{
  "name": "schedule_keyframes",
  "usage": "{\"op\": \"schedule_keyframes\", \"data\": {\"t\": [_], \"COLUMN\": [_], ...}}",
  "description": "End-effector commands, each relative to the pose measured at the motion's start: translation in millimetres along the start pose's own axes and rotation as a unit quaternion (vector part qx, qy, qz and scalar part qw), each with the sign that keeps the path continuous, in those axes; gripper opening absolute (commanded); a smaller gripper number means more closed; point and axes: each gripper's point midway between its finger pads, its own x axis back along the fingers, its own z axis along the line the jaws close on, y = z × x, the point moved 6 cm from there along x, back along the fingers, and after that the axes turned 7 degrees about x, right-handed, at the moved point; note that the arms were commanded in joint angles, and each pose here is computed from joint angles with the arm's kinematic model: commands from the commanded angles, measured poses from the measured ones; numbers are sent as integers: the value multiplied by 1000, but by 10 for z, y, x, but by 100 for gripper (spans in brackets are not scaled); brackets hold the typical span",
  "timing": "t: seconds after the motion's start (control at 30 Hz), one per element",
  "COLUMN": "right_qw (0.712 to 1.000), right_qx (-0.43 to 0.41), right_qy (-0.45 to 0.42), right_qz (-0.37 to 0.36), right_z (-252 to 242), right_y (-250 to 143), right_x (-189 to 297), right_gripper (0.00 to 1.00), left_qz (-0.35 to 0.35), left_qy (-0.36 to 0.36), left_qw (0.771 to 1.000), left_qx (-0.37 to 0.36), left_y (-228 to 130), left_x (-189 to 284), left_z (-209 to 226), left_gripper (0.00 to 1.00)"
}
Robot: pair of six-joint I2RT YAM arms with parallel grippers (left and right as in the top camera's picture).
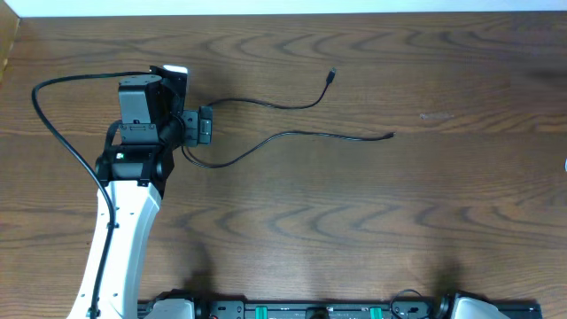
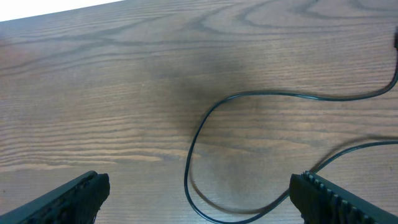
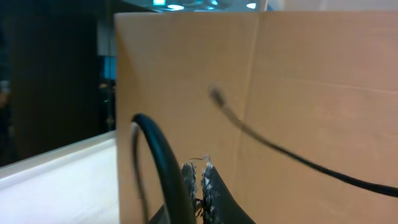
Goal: Untangle cables
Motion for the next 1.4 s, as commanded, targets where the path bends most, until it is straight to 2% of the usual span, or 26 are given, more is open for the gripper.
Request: {"op": "schedule_keyframes", "data": {"t": [0.0, 0.2, 0.47, 0.67, 0.83, 0.97, 1.0, 1.03, 1.07, 1.1, 1.13, 1.23, 1.37], "right_qw": [1000, 991, 954, 921, 897, 870, 863, 853, 844, 835, 827, 809, 797], "right_qx": [4, 76, 176, 160, 108, 55, 36, 14, -5, -24, -41, -89, -133], "right_qy": [31, 61, 65, 49, 28, 74, 92, 115, 135, 153, 168, 217, 261], "right_qz": [-2, 90, 236, 350, 429, 484, 496, 509, 520, 528, 535, 539, 528], "right_z": [82, 539, 1007, 833, 382, 130, 95, 66, 49, 37, 27, 56, 163], "right_y": [-47, -669, -1935, -2860, -3502, -3952, -4058, -4169, -4257, -4334, -4392, -4459, -4325], "right_x": [-110, -524, -1189, -1501, -1696, -1736, -1734, -1720, -1702, -1685, -1668, -1627, -1588], "right_gripper": [1, 1, 1, 1, 1, 1, 6, 22, 47, 82, 99, 99, 99], "left_qz": [-5, -1, 13, 23, 23, 23, 23, 23, 23, 22, 22, 23, 23], "left_qy": [-20, -25, -26, -26, -26, -26, -26, -26, -26, -26, -26, -26, -26], "left_qw": [1000, 1000, 1000, 999, 999, 999, 999, 999, 999, 999, 999, 999, 999], "left_qx": [2, 1, 1, 0, 1, 1, 1, 1, 1, 1, 1, 1, 1], "left_y": [44, 31, -23, -60, -60, -60, -60, -58, -58, -57, -57, -59, -59], "left_x": [22, 22, 23, 24, 24, 24, 24, 25, 24, 24, 24, 24, 24], "left_z": [-51, -64, -64, -65, -67, -67, -67, -66, -66, -66, -66, -67, -67], "left_gripper": [98, 98, 98, 98, 98, 98, 99, 100, 100, 100, 100, 100, 100]}}
